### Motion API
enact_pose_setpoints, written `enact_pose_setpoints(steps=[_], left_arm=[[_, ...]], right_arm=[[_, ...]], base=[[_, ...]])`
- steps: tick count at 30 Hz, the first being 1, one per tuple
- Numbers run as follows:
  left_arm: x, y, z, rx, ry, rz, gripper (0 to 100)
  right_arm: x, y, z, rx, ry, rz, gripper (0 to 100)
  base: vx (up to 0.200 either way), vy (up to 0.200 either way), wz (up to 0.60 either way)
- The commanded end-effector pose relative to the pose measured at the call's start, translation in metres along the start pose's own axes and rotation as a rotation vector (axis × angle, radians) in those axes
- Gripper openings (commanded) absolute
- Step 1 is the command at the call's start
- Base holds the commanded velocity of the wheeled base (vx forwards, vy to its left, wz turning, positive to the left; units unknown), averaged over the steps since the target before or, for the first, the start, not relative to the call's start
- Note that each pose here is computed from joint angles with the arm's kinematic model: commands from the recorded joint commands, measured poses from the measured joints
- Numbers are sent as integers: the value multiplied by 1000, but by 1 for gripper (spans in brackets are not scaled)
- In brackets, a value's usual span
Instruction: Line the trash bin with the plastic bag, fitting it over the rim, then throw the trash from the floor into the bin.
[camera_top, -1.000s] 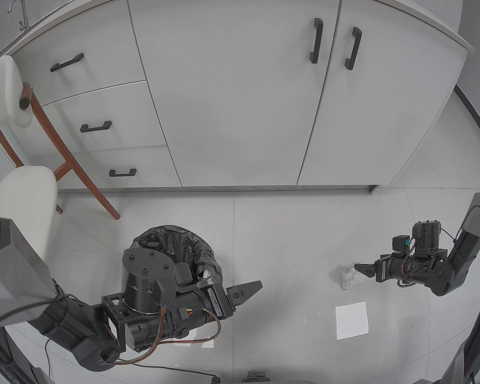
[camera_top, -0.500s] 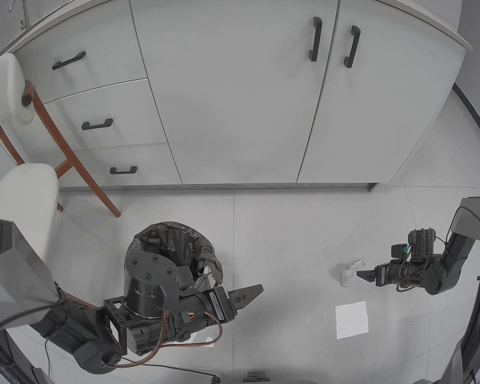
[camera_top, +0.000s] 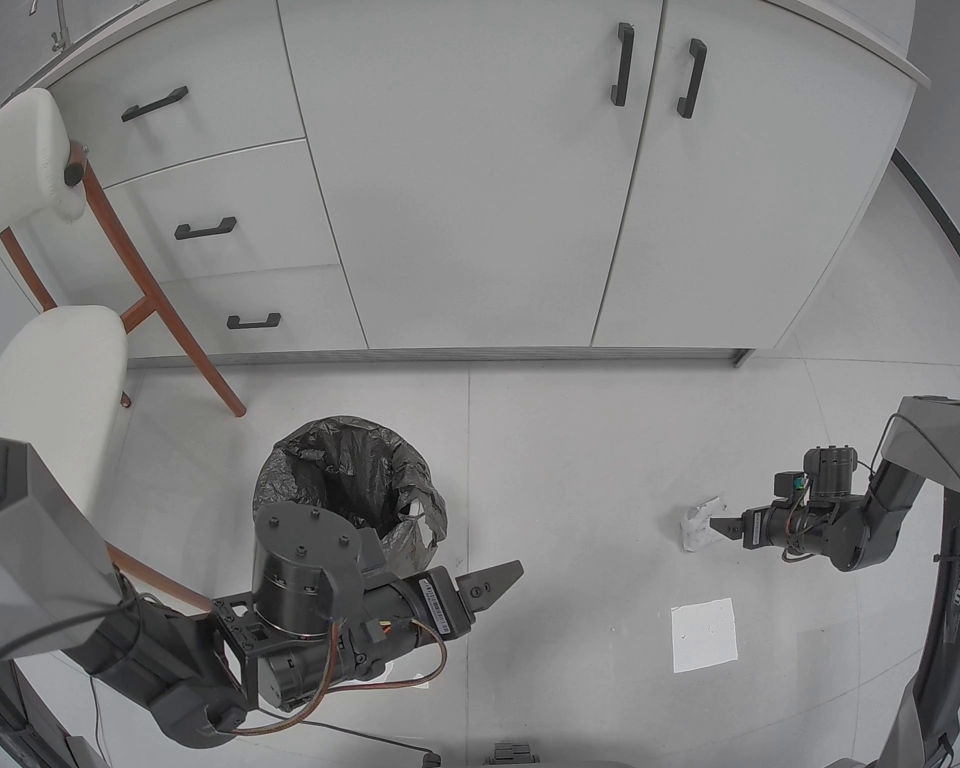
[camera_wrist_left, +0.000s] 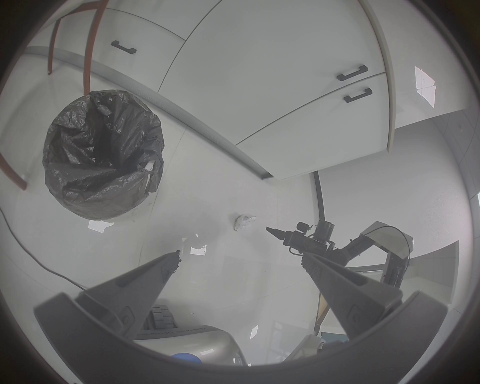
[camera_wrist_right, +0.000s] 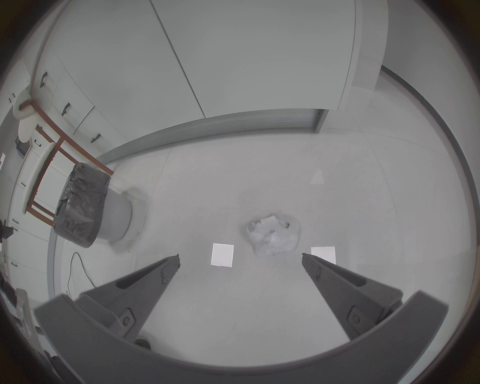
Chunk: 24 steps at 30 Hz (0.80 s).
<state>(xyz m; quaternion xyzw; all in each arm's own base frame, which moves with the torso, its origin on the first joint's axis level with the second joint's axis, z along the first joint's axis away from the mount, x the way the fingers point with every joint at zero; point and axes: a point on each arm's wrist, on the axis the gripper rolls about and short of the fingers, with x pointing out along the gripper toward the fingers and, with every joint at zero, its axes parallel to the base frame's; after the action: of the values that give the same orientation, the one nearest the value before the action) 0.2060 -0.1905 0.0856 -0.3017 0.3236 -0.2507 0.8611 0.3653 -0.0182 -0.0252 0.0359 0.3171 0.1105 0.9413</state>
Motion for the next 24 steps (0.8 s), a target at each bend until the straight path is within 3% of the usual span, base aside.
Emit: enact_pose_setpoints(steps=[1,5,10,13,22,24], left_arm=[[-2,1,0,1,-3,4,100],[-1,3,-1,0,2,11,100],[3,9,0,-9,12,29,100],[4,9,3,-11,2,28,100],[6,10,1,-9,9,34,100],[6,11,1,-9,10,37,100]], right_arm=[[44,-15,-8,5,-5,-13,100],[62,-21,-5,6,-7,-54,100],[70,-28,3,16,5,-62,100],[76,-35,12,27,30,-68,100],[95,-46,30,30,41,-73,100],[98,-46,32,40,85,-67,100]], base=[[0,0,0],[0,0,0],[0,0,0],[200,0,0],[0,0,0],[0,0,0]])
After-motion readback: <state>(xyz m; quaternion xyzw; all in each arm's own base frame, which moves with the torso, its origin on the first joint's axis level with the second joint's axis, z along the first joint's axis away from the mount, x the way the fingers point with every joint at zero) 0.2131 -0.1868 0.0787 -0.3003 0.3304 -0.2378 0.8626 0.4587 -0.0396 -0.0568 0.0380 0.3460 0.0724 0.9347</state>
